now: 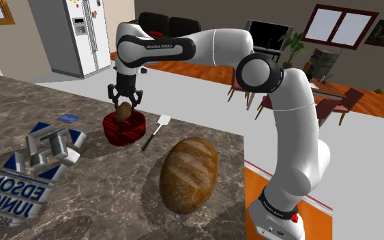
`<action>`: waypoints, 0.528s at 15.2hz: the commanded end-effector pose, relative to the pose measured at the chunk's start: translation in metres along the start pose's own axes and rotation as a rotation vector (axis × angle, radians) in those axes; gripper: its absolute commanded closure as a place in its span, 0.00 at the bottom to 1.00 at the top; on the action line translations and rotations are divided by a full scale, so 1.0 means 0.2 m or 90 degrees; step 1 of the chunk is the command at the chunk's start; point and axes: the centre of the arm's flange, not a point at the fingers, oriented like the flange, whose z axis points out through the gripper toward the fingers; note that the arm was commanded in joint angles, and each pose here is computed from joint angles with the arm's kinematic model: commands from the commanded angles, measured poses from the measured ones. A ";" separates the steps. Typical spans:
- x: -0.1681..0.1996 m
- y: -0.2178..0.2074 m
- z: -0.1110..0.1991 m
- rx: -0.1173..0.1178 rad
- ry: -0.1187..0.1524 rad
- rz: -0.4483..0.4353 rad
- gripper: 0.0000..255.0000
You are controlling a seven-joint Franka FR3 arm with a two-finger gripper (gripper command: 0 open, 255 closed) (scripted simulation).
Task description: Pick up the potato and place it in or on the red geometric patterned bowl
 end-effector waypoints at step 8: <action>0.00 0.00 0.02 -0.002 -0.002 -0.001 0.00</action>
